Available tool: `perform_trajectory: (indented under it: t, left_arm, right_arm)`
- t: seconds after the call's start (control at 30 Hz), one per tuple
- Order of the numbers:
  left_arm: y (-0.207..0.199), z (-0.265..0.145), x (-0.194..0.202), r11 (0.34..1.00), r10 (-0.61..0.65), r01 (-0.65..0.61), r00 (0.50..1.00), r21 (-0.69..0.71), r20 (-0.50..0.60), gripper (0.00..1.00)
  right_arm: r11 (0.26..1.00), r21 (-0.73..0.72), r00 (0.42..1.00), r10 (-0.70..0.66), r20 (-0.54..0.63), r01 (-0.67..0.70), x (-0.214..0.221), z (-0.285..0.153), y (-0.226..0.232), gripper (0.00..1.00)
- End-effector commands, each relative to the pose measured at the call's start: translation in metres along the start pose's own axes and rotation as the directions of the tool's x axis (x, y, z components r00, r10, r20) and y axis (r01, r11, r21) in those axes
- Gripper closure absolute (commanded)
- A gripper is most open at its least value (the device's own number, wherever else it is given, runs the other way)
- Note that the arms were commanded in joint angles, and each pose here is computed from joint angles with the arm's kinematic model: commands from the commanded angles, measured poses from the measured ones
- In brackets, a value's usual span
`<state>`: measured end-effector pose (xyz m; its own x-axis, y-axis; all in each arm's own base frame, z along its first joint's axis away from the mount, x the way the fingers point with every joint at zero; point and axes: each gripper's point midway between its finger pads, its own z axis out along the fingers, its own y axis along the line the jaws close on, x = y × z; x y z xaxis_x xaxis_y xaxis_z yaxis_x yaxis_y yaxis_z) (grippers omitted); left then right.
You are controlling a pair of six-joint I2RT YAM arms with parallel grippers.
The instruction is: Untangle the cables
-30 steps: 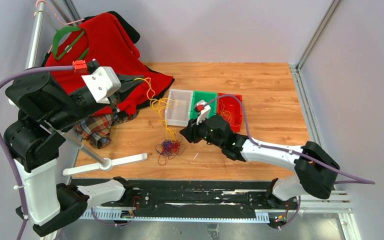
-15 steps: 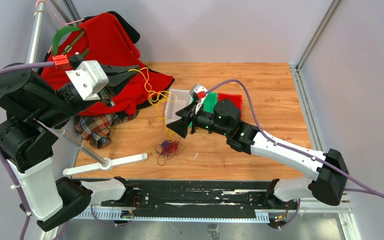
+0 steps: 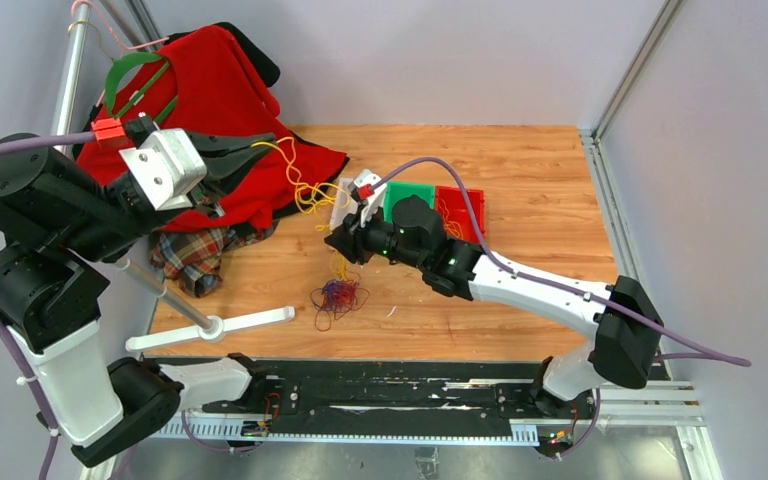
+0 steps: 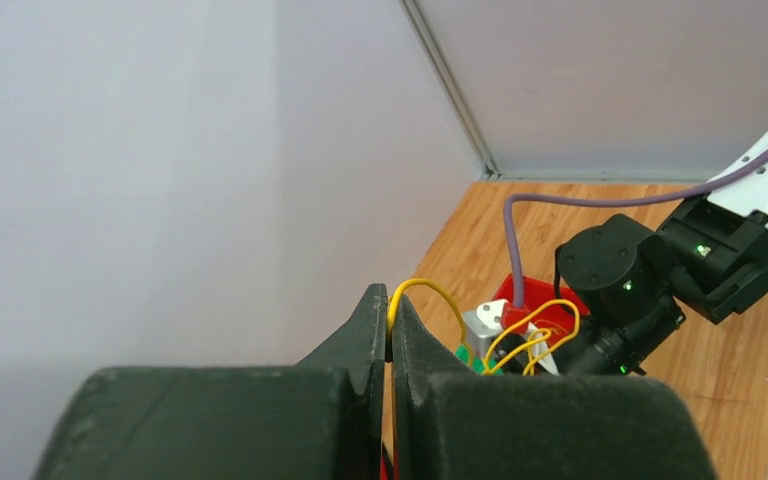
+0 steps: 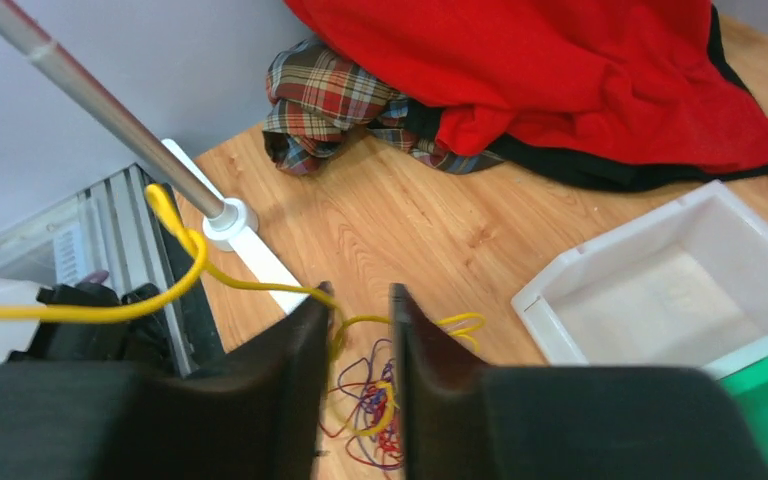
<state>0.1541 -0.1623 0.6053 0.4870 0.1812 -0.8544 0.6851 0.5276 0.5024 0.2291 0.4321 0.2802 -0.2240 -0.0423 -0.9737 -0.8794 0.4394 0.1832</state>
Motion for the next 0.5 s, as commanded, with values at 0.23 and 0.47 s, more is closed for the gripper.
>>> perform_trajectory:
  t: [0.23, 0.47]
  left_arm:
    - [-0.028, -0.008, 0.064, 0.999, -0.052, 0.053, 0.992, 0.006, -0.118, 0.97]
    - [-0.053, -0.006, 0.118, 0.988, -0.145, 0.151, 0.967, 0.015, -0.21, 0.99]
  right_arm:
    - [1.0, 0.007, 0.978, -0.002, 0.207, 0.001, -0.07, -0.036, 0.011, 0.99]
    - [1.0, 0.003, 0.973, -0.003, 0.229, 0.002, -0.081, -0.054, 0.014, 0.99]
